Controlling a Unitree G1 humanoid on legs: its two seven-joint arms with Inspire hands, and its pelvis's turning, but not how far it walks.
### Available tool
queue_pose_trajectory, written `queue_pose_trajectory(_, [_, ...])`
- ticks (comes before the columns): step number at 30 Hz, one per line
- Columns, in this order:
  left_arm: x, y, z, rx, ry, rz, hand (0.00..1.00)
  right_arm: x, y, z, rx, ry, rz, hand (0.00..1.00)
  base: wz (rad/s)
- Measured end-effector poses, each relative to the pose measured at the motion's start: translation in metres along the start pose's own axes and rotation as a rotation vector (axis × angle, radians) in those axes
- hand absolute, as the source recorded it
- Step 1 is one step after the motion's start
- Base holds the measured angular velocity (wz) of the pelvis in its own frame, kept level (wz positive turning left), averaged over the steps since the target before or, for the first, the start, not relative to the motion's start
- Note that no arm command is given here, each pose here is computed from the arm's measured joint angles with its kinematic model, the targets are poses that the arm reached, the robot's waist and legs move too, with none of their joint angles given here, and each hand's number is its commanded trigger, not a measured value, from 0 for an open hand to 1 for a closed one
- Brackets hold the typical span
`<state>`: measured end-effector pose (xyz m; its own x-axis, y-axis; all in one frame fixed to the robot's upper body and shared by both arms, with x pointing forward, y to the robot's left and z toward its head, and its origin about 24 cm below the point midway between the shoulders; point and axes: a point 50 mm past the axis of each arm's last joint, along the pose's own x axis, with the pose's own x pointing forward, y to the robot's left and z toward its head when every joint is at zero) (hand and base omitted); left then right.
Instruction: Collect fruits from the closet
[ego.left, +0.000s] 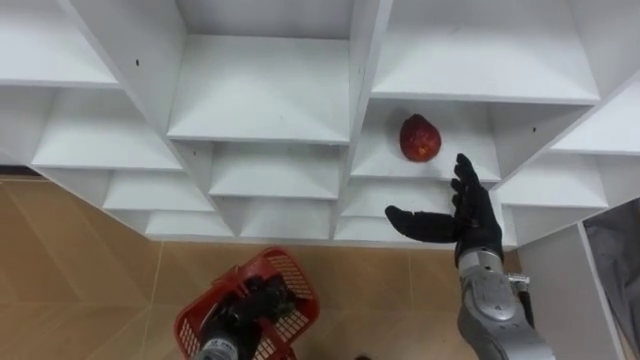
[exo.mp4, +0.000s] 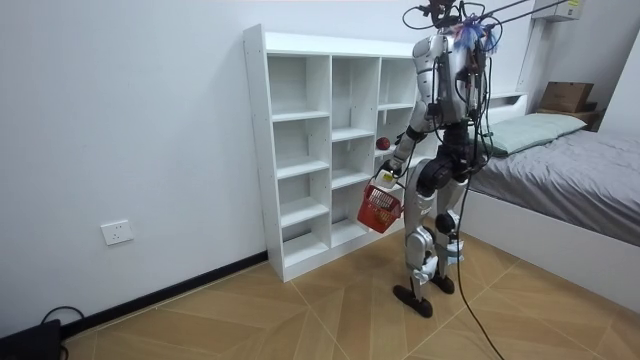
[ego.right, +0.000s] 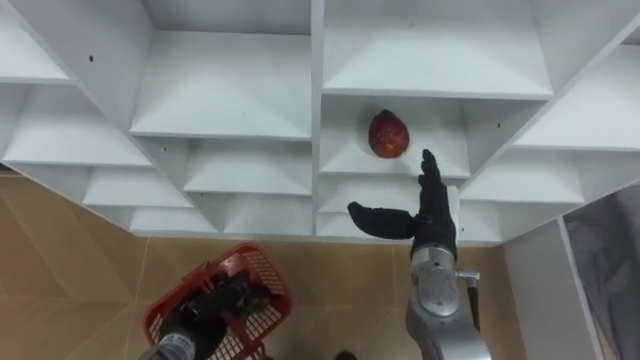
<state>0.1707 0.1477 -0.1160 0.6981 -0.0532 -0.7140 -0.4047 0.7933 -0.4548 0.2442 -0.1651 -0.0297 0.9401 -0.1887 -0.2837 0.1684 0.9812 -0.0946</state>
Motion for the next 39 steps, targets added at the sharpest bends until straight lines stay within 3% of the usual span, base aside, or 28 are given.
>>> queue_pose_trajectory(17, [0.001,-0.005,-0.001,-0.008,0.000,0.005,1.00,0.003,0.001,0.006,-0.057,-0.036,0.012,0.00,0.00])
queue_pose_trajectory(39, [0.001,0.005,0.006,-0.003,-0.031,0.021,1.00,0.038,-0.012,0.080,-0.183,-0.305,-0.148,0.00,0.01])
